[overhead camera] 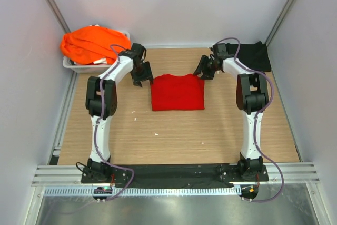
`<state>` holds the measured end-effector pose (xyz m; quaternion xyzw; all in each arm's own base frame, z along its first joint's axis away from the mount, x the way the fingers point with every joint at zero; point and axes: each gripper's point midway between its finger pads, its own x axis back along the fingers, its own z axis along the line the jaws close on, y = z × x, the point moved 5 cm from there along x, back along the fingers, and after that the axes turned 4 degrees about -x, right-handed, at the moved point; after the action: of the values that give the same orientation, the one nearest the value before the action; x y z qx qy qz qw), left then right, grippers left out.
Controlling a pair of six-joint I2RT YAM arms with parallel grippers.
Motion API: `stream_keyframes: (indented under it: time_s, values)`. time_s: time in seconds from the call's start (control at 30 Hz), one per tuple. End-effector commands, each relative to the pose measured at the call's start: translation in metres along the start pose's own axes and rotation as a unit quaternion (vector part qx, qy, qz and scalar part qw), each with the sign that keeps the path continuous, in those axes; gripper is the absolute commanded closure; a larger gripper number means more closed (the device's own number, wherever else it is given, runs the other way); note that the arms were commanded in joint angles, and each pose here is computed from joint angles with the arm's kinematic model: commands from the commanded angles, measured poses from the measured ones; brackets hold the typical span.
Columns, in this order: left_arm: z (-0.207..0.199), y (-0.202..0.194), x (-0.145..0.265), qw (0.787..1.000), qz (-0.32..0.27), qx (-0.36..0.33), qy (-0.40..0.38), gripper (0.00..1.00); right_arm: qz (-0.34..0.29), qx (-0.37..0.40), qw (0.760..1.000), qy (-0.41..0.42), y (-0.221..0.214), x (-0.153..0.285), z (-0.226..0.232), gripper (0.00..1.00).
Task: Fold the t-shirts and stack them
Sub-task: Fold the tshirt
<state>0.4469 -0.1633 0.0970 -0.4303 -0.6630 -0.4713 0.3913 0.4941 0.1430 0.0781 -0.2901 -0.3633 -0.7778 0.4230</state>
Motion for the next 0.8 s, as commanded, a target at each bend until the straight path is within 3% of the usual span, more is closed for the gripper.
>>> stream_keyframes:
  time_s: [0.0,0.23,0.57,0.77]
  values:
    - [-0.005,0.015,-0.001,0.999,-0.028,0.004,-0.016,0.39,-0.017,0.026,0.999,0.034,0.013,0.006,0.019,0.46]
    - [-0.004,0.013,-0.009,0.999,-0.029,0.013,-0.017,0.45,-0.024,0.043,0.998,0.029,0.011,0.007,0.023,0.48]
    - [-0.002,0.011,-0.007,0.999,-0.030,0.010,-0.014,0.47,-0.062,0.080,0.995,-0.013,0.021,0.034,0.029,0.44]
    - [-0.001,0.009,-0.009,0.999,-0.028,0.011,-0.012,0.48,-0.050,0.083,0.995,-0.011,0.012,0.034,0.034,0.46]
